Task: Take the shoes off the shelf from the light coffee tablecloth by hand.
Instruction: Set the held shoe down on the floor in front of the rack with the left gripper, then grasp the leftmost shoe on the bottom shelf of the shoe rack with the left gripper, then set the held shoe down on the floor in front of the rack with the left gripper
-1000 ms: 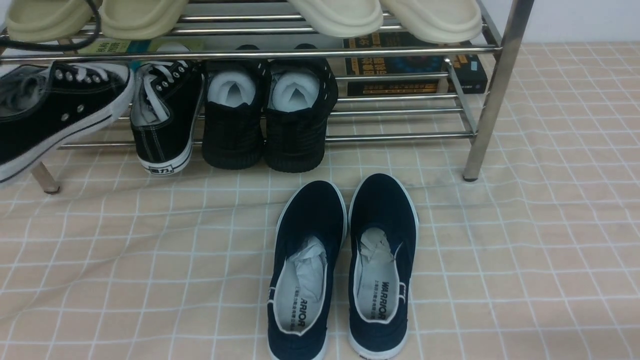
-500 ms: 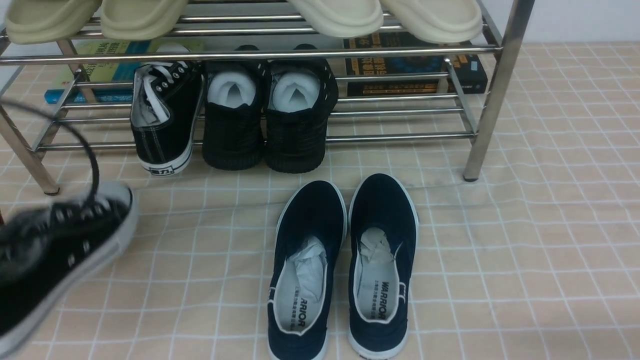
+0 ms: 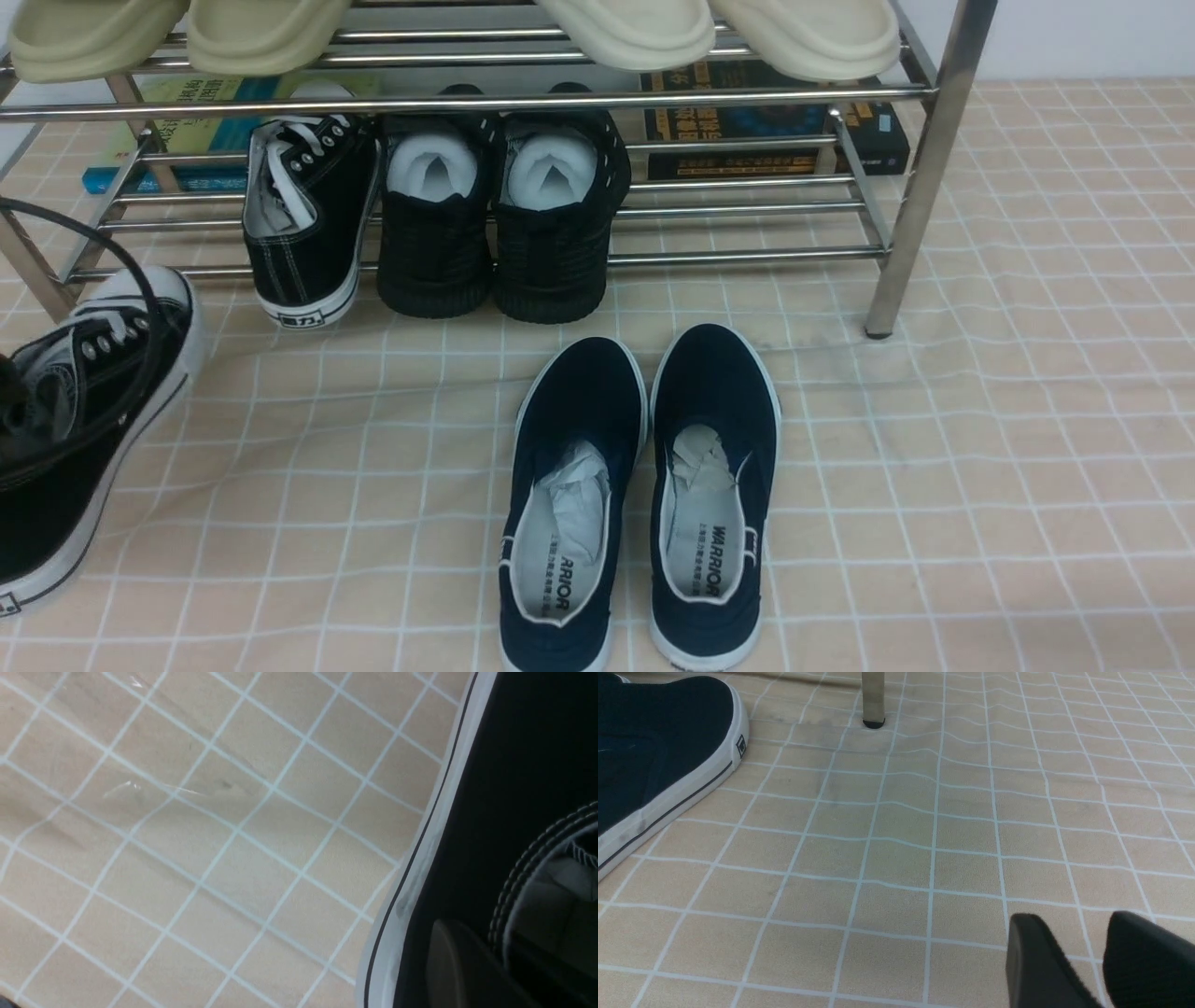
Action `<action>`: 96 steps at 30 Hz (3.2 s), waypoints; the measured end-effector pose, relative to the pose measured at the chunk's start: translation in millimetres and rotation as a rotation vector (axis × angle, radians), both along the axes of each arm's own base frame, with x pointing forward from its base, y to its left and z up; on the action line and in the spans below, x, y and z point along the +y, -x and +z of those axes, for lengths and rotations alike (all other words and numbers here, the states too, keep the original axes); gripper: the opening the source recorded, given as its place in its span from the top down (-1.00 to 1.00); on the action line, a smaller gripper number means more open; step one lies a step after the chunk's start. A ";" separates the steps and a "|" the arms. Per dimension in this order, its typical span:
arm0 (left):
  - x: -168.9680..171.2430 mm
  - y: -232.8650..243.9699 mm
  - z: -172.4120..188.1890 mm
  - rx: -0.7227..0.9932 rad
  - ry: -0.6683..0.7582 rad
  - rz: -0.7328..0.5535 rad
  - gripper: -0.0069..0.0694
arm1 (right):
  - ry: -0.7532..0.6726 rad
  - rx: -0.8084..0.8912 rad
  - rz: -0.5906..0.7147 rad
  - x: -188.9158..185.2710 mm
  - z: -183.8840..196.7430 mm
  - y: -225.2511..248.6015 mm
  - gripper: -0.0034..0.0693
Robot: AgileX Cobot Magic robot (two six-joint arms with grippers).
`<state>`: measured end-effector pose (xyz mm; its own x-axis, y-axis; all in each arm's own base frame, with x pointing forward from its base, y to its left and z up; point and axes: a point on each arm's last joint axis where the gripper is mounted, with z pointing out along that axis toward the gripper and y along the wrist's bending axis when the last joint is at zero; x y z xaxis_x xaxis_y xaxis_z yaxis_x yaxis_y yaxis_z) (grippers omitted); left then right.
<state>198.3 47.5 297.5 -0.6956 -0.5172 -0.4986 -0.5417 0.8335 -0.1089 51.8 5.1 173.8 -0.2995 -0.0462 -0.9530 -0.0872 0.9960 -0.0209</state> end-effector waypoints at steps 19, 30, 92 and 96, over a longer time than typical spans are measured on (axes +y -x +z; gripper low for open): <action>8.4 -46.5 -49.2 0.097 0.030 0.009 0.75 | 0.000 0.000 0.000 0.0 0.0 0.0 0.25; 9.2 -50.3 -59.5 0.146 0.036 0.004 0.39 | 0.000 0.000 0.000 0.0 0.0 0.0 0.25; -69.0 -233.7 -36.7 0.039 0.075 -0.268 0.36 | 0.000 0.000 0.000 0.0 0.0 0.0 0.25; -68.2 -229.2 -33.0 0.065 0.063 -0.281 0.74 | 0.000 0.000 0.000 0.0 0.0 0.0 0.25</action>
